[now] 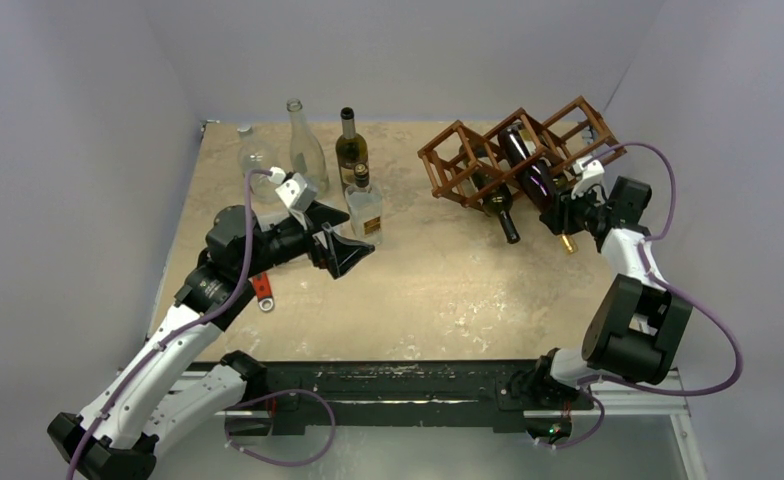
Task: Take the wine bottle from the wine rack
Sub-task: Pick up the wine bottle from the wine rack.
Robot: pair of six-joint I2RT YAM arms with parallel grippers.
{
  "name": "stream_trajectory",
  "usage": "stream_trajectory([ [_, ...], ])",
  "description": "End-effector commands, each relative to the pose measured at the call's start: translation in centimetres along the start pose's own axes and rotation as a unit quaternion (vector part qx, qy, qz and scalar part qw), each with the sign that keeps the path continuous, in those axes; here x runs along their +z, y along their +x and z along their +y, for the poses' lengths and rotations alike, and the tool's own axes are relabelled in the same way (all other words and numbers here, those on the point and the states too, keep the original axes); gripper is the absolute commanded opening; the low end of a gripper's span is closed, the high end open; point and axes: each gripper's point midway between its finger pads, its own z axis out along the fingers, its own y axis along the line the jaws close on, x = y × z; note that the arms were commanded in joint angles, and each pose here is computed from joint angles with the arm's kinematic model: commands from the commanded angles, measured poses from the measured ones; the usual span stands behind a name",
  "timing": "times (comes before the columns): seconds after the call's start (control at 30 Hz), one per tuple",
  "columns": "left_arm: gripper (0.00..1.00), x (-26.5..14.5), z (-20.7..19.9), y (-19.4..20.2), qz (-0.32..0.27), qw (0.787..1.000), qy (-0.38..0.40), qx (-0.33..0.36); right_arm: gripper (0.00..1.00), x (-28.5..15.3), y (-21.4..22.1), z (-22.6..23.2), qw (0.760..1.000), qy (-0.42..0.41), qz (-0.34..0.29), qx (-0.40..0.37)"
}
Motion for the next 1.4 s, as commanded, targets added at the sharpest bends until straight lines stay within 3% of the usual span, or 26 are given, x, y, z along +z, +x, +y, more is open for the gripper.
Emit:
stream_trajectory([
  [0.0, 0.99, 0.2, 0.0, -0.8, -0.017, 1.000, 0.006, 0.017, 0.00, 0.1, 0.4, -0.2, 1.000, 0.001, 0.017, 0.012],
  [0.1, 0.97, 1.1, -0.7, -0.9, -0.026, 0.999, 0.037, -0.002, 0.00, -0.4, -0.5, 0.2, 1.000, -0.004, 0.011, 0.015],
  [0.3, 0.90, 4.9, -2.4, -1.6, -0.044, 0.990, 0.081, -0.106, 0.00, -1.4, -2.0, 1.1, 1.000, -0.018, 0.001, 0.022],
  [0.57, 0.92, 15.1, -4.0, -1.6, -0.079, 0.973, 0.075, -0.205, 0.00, -2.4, -3.8, 1.4, 0.999, -0.013, -0.012, 0.030],
  [0.9, 0.99, 28.5, -3.7, 1.8, -0.090, 0.940, 0.043, -0.326, 0.00, -2.7, -4.4, 1.5, 0.999, -0.019, -0.009, 0.038],
  [1.37, 1.00, 37.5, -1.3, 5.7, -0.091, 0.904, -0.075, -0.411, 0.00, -2.6, -4.6, 1.8, 0.998, -0.029, -0.013, 0.045],
])
